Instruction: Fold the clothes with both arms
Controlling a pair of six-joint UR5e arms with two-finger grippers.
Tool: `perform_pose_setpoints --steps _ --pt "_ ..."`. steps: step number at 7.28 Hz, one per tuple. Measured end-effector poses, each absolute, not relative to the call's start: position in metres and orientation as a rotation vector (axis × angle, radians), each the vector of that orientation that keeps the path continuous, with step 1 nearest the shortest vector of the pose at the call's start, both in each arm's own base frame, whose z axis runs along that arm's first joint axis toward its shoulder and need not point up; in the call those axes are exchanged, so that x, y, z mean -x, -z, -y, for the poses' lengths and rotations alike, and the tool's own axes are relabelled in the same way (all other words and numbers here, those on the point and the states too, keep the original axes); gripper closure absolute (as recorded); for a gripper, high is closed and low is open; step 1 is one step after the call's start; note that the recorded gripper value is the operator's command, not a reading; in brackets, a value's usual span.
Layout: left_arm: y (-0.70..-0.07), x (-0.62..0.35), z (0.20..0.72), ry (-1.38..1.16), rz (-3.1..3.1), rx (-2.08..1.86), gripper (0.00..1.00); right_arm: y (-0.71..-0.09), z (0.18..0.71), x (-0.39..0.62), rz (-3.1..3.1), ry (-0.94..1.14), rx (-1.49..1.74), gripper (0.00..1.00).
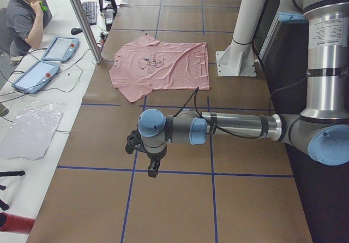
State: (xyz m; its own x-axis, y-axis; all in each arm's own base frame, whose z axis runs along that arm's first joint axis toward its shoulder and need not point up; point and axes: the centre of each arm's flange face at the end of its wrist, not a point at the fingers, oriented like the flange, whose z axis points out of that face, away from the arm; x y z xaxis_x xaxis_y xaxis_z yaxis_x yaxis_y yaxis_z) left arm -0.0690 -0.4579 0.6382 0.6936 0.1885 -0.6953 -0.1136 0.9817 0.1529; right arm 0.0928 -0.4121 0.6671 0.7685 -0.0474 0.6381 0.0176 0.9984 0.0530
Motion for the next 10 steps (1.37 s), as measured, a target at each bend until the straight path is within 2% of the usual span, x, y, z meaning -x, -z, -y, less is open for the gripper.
perform_pose_setpoints --steps 6,8,10 --pt "-0.624 0.067 0.466 -0.224 -0.778 -0.215 0.0 -0.654 0.429 -0.069 0.706 0.094 -0.068 0.0" --pt "-0.594 0.067 0.493 -0.255 -0.771 -0.303 0.0 -0.613 0.48 -0.05 0.687 0.208 -0.266 0.0" --pt "-0.554 0.066 0.541 -0.248 -0.764 -0.373 0.0 -0.591 0.546 -0.04 0.693 0.252 -0.376 0.0"
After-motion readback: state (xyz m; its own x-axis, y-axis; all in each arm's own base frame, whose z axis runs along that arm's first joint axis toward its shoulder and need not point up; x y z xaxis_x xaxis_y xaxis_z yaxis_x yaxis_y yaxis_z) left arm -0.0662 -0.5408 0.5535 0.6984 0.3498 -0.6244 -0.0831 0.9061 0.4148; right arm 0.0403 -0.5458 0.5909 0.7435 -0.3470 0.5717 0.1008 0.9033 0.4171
